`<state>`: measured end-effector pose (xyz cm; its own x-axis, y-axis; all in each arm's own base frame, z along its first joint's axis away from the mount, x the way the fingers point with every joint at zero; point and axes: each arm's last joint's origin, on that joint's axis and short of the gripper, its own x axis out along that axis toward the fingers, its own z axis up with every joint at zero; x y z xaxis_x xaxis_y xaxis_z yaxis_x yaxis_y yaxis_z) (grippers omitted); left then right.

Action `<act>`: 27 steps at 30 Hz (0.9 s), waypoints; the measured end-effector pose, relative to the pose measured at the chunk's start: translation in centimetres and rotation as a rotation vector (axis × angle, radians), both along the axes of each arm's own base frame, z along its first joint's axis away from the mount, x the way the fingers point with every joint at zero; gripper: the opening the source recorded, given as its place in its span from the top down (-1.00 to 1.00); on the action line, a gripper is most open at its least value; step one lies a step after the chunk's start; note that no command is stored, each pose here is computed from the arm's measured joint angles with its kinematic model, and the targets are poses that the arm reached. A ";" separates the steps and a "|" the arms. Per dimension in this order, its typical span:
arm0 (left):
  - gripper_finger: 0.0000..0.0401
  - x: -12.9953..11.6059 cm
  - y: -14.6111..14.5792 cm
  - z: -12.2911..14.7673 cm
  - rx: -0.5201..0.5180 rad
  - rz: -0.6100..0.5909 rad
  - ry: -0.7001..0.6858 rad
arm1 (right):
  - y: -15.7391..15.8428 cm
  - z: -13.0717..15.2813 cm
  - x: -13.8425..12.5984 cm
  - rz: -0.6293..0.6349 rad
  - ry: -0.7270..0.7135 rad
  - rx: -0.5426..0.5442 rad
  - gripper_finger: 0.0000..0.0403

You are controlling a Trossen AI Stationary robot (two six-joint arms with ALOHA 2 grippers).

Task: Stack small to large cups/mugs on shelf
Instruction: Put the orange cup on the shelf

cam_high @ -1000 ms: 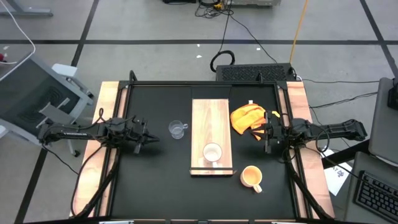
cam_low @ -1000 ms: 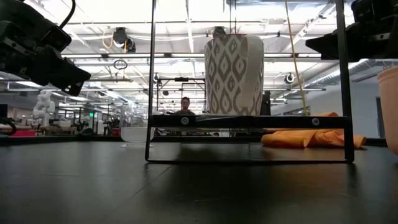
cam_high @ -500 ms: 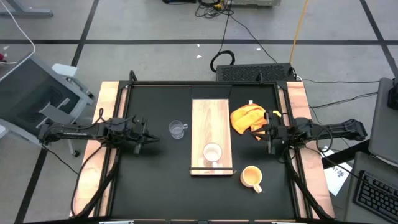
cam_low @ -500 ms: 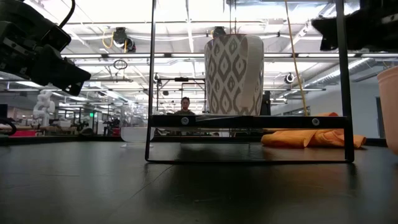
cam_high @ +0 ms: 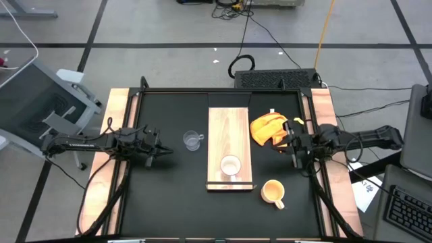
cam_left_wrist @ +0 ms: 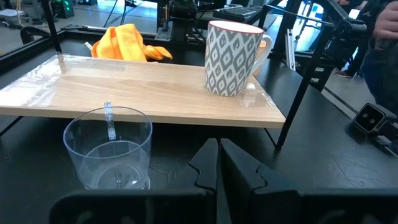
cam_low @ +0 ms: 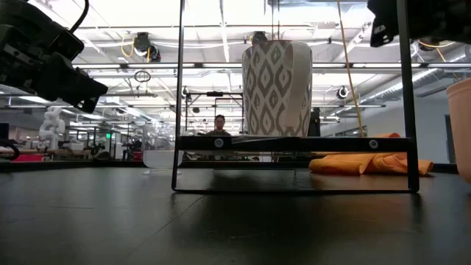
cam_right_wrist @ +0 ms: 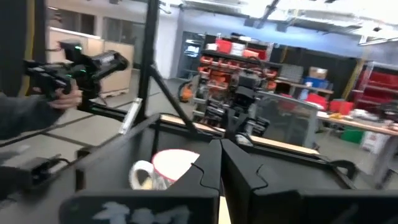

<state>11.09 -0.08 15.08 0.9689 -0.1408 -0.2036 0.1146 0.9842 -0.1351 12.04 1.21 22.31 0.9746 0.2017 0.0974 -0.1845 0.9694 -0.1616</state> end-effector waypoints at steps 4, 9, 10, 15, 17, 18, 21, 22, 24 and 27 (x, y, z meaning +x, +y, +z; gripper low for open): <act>0.89 0.0 0.0 0.0 0.000 0.000 0.000 | 0.0 1.1 0.6 0.004 0.018 0.029 1.00; 0.89 0.0 0.0 0.0 0.000 0.000 0.000 | 0.1 2.0 1.3 0.025 0.086 0.043 1.00; 0.89 0.0 0.0 0.0 0.004 -0.001 -0.001 | 0.2 2.1 1.3 0.042 0.092 0.027 1.00; 0.89 0.0 0.0 0.0 0.015 -0.003 -0.003 | 0.8 2.5 1.6 0.155 0.092 -0.035 1.00; 0.89 0.0 0.0 0.0 0.016 -0.003 -0.003 | 1.1 2.8 1.6 0.173 0.125 -0.021 1.00; 0.89 0.0 0.0 0.0 0.016 -0.003 -0.003 | 1.2 2.9 1.7 0.180 0.150 -0.011 1.00; 0.89 0.0 0.0 0.0 0.016 -0.003 -0.003 | 1.6 3.7 1.9 0.174 0.223 0.016 1.00; 0.89 0.0 0.0 0.0 0.016 -0.003 -0.003 | 1.8 4.0 2.0 0.162 0.243 0.021 1.00; 0.89 0.0 0.0 0.0 0.016 -0.003 -0.003 | 2.1 4.6 2.3 0.139 0.286 0.021 1.00; 0.89 0.0 0.0 0.0 0.017 -0.004 -0.003 | 2.7 5.4 2.7 0.126 0.372 0.025 1.00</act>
<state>11.09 -0.08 15.09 0.9689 -0.1409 -0.2032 0.1186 0.9859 -0.1184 14.74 3.87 27.76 0.9119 0.3243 -0.2515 -0.3441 0.9381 -0.0382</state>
